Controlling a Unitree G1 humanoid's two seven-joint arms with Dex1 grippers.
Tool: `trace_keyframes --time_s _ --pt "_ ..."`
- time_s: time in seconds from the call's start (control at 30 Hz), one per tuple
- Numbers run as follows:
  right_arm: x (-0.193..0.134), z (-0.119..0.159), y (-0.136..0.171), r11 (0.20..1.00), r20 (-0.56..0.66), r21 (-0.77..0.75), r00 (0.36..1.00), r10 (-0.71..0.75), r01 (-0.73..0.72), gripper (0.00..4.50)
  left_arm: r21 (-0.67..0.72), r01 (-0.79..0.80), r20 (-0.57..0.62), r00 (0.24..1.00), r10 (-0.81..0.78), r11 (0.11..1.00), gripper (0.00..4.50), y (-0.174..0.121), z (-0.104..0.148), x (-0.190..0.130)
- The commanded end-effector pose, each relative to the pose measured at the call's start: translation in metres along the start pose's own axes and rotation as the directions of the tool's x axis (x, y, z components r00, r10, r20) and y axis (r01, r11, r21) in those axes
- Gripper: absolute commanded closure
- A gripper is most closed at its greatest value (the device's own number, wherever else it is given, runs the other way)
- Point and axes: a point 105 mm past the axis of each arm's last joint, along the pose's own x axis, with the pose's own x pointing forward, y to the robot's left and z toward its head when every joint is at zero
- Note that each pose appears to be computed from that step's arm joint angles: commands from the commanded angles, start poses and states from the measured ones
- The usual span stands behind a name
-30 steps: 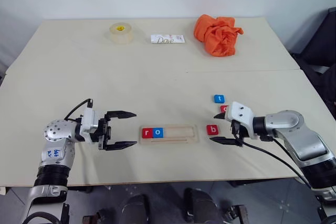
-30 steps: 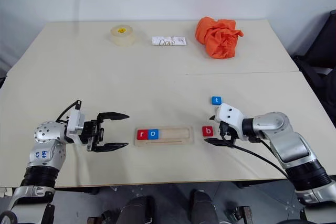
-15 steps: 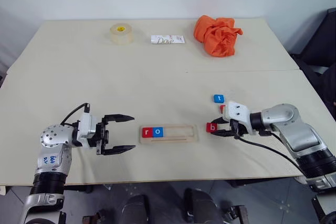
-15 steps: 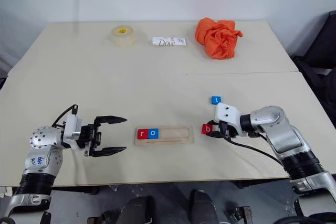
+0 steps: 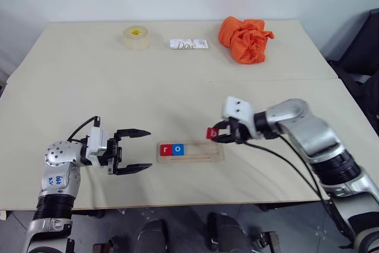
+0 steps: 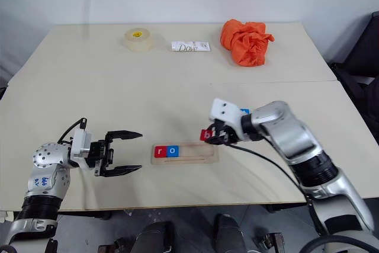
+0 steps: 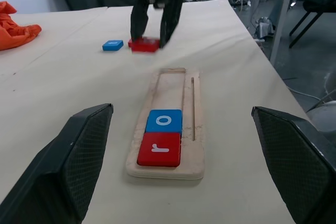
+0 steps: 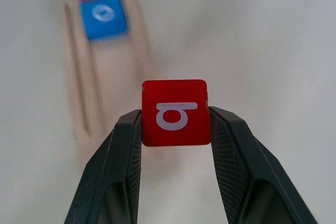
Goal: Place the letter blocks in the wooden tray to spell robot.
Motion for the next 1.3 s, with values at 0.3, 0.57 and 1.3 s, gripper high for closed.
trace_keyframes --time_s 0.3,0.57,1.3 --pt "0.026 0.025 0.021 0.992 -0.014 -0.106 0.998 0.067 -0.068 3.04 0.041 -0.02 -0.001 1.0 0.02 0.999 0.0 0.003 0.008 -0.008" --pt "0.04 0.025 0.022 0.99 -0.046 -0.129 0.997 0.06 -0.066 3.04 0.046 -0.03 0.002 1.0 0.03 0.998 0.0 0.002 0.009 -0.007" --pt "0.044 0.036 0.025 0.983 -0.019 -0.164 0.997 0.076 -0.078 0.34 0.059 -0.057 0.006 0.998 0.057 0.997 0.0 0.002 0.009 -0.006"
